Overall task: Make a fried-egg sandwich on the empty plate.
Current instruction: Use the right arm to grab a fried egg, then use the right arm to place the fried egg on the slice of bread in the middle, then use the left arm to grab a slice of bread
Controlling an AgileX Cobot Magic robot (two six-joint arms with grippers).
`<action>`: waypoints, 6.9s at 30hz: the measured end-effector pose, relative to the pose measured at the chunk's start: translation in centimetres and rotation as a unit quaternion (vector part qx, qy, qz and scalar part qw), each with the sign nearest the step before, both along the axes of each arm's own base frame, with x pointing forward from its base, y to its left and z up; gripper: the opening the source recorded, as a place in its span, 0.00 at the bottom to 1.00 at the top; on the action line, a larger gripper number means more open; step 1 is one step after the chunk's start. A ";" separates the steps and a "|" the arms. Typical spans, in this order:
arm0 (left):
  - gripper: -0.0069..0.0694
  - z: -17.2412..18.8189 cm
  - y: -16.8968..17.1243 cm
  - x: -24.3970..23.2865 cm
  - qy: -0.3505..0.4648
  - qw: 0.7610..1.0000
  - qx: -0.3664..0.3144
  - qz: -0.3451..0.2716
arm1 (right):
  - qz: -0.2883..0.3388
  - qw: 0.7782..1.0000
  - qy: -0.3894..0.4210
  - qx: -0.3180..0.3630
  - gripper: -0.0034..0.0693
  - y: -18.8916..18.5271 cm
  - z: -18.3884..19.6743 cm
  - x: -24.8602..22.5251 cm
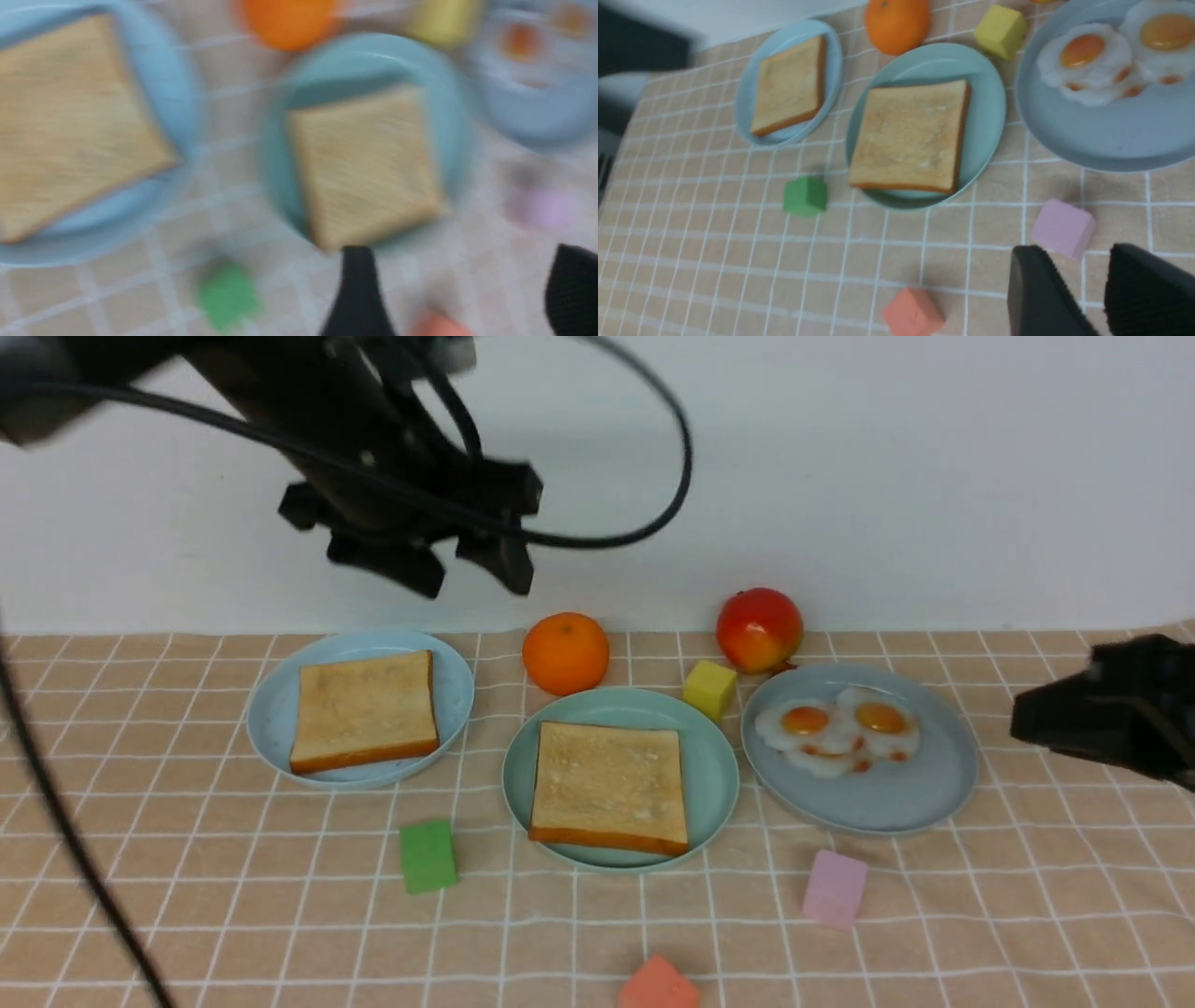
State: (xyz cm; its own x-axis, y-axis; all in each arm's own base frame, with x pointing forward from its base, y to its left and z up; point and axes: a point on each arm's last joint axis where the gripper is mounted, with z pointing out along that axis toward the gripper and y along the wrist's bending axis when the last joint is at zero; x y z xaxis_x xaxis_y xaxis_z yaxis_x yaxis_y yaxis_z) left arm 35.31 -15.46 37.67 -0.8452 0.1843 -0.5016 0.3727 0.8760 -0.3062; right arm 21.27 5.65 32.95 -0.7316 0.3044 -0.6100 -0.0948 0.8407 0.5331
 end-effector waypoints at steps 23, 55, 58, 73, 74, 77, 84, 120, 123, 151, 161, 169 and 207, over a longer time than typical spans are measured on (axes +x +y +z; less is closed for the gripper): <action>0.07 1.1 -9.0 -10.0 -0.076 0.975 0.013 -0.208 | -0.270 0.932 0.170 0.175 0.68 0.0 -14.7 13.0; 0.07 0.6 -8.6 -10.6 -0.039 0.974 0.034 -0.221 | -0.249 0.930 0.170 0.211 0.67 1.1 -18.4 18.3; 0.07 0.6 -8.6 -10.6 -0.039 0.974 0.035 -0.221 | -0.255 0.925 0.180 0.217 0.67 1.2 -18.9 18.4; 0.08 0.6 -8.6 -10.6 -0.038 0.974 0.035 -0.221 | -0.259 0.922 0.188 0.218 0.34 1.2 -19.5 18.5; 0.08 0.6 -8.6 -10.6 -0.037 0.974 0.036 -0.222 | -0.260 0.922 0.188 0.217 0.29 1.2 -19.6 18.5; 0.08 0.5 -8.5 -10.7 -0.033 0.973 0.042 -0.223 | -0.258 0.922 0.188 0.220 0.14 1.2 -19.5 18.5; 0.08 0.5 -8.0 -10.9 -0.022 0.974 0.063 -0.217 | -0.240 0.922 0.193 0.235 0.14 1.6 -19.3 18.5; 0.11 0.2 6.0 -22.4 -0.087 0.992 0.085 0.017 | 0.068 0.973 0.121 0.186 0.15 13.9 -15.8 16.0; 0.12 0.2 6.0 -22.4 -0.088 0.992 0.085 0.017 | 0.072 0.972 0.126 0.184 0.21 14.1 -16.5 16.2; 0.14 1.0 4.3 -20.3 -0.175 0.984 0.032 0.017 | 0.256 0.941 -0.094 -0.198 0.61 9.4 3.7 10.2; 0.08 -1.2 5.0 -13.2 -0.218 0.958 0.092 0.160 | 0.179 0.942 -0.058 -0.276 0.04 3.5 8.6 0.6; 0.07 -7.0 9.7 -7.6 -0.056 0.974 0.085 0.203 | 0.251 0.921 -0.209 -0.212 0.03 2.0 6.9 -8.7; 0.60 -22.4 14.5 9.0 0.060 0.953 -0.007 0.296 | 0.282 0.908 -0.229 -0.211 0.05 1.6 5.9 -11.0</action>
State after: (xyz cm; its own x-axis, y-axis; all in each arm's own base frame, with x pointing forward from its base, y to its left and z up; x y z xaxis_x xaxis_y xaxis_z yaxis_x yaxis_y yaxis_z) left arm 44.27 -0.94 15.23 -0.8510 -0.3482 -0.3931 -0.2234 0.9175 -0.3291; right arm 10.23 7.22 38.89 -0.3392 -0.3707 -0.8646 -0.7037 0.7099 -0.0283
